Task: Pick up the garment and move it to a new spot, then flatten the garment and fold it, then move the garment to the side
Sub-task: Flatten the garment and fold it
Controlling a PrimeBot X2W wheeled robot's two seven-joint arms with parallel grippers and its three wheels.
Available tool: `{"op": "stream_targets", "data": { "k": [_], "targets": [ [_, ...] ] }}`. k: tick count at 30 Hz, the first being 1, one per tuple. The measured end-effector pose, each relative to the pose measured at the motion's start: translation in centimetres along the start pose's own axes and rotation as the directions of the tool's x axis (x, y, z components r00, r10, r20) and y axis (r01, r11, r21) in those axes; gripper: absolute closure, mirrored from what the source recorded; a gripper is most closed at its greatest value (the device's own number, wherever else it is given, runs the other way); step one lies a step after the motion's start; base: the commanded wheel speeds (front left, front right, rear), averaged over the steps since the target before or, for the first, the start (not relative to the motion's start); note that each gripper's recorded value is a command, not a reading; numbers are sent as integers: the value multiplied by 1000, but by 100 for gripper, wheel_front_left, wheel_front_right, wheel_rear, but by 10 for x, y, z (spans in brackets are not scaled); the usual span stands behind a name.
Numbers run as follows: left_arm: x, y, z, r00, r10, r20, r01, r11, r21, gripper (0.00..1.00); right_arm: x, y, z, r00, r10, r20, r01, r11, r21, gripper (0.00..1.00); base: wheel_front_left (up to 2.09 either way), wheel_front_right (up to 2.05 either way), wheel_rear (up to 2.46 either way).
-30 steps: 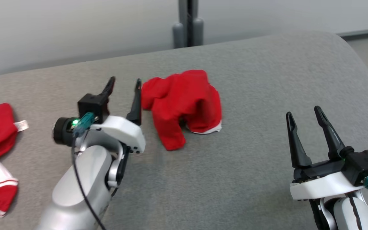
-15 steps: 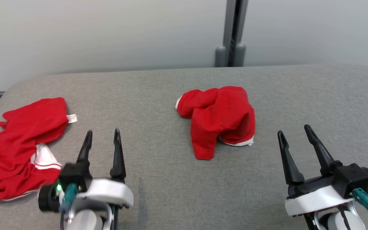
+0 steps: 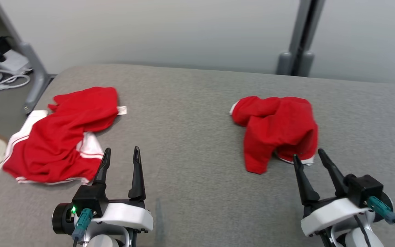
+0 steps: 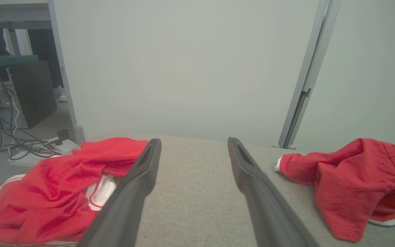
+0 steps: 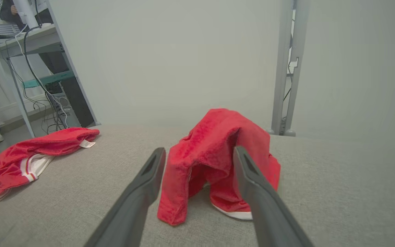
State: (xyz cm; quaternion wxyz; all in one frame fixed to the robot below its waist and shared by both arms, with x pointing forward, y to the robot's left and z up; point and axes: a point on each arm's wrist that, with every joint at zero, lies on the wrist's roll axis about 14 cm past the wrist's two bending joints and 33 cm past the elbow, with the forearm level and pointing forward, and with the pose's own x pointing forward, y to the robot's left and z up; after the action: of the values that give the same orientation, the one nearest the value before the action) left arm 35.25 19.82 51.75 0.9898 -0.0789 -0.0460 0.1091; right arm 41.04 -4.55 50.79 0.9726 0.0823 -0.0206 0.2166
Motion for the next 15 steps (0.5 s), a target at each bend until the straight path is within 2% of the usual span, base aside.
{"op": "stream_targets", "data": {
  "k": [6, 10, 15],
  "targets": [
    [-9, 20, -2, 999, 54, -7, -54, 999, 8, 0, 22, 22, -42, 985, 81, -151, -77, 997, 31, 0, 0, 0, 0],
    [-15, 36, -3, 995, 102, -14, -102, 995, 17, 0, 37, 22, -72, 962, 88, -259, -71, 995, 76, 0, 0, 0, 0],
    [-17, 46, -4, 991, 130, -18, -129, 991, 26, 0, 52, 27, -91, 944, 98, -315, -58, 989, 133, 0, 0, 0, 0]
  ]
}}
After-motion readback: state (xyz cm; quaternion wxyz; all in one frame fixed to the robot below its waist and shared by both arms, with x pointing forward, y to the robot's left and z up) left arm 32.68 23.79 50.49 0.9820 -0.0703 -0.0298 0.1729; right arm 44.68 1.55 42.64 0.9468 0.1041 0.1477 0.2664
